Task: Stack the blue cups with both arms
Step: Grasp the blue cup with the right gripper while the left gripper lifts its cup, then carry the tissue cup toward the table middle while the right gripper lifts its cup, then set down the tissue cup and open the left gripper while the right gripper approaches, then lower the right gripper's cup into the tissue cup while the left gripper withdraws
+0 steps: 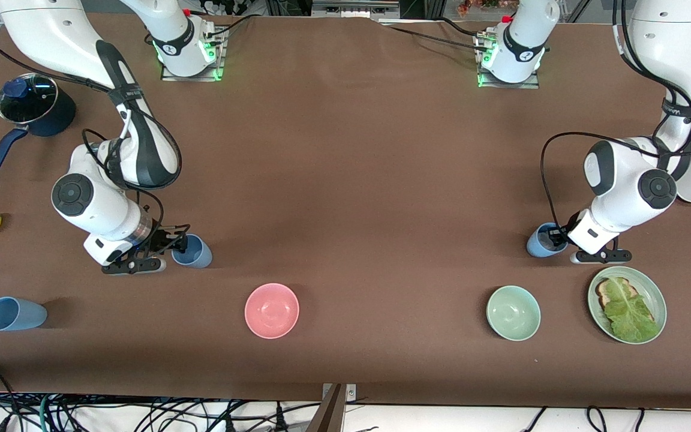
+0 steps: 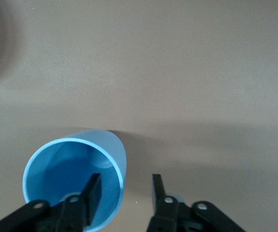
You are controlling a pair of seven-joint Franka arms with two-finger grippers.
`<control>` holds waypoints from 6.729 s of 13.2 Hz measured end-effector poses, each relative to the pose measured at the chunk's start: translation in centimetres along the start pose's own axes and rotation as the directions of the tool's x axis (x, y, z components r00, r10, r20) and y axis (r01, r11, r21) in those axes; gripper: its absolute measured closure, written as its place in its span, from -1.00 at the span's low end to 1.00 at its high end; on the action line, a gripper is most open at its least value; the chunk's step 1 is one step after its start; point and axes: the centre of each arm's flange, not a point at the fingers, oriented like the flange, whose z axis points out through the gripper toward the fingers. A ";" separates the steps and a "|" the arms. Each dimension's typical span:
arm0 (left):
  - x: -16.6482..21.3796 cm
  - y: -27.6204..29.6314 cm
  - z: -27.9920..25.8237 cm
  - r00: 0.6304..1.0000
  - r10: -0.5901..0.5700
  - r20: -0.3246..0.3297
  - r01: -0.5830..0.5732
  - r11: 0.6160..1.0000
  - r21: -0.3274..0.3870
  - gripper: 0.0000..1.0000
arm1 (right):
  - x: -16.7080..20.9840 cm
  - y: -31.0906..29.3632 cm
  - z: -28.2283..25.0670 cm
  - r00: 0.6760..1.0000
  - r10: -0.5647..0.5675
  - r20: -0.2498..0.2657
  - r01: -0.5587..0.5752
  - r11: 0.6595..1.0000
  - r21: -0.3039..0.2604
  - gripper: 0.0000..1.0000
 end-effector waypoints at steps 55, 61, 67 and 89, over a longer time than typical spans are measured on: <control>-9.9 47.8 -0.7 0.872 -0.489 0.020 0.488 0.869 -0.084 0.90 | -2.7 -3.4 -22.1 0.996 -0.003 0.088 0.004 1.000 -0.007 0.90; -9.6 48.0 -1.1 0.871 -0.492 0.017 0.491 0.866 -0.096 -0.04 | -3.2 -8.4 -23.2 0.996 0.043 0.078 -0.043 0.999 -0.001 0.90; -8.3 47.4 -3.1 0.860 -0.511 0.004 0.508 0.855 -0.101 -0.50 | -4.1 -16.5 -23.5 0.993 0.097 0.066 -0.097 0.995 0.002 0.90; 2.8 13.7 -23.0 0.989 -0.136 0.053 0.136 0.991 0.001 -0.54 | -7.2 -39.0 -14.5 0.967 0.255 0.003 -0.254 0.963 0.089 0.90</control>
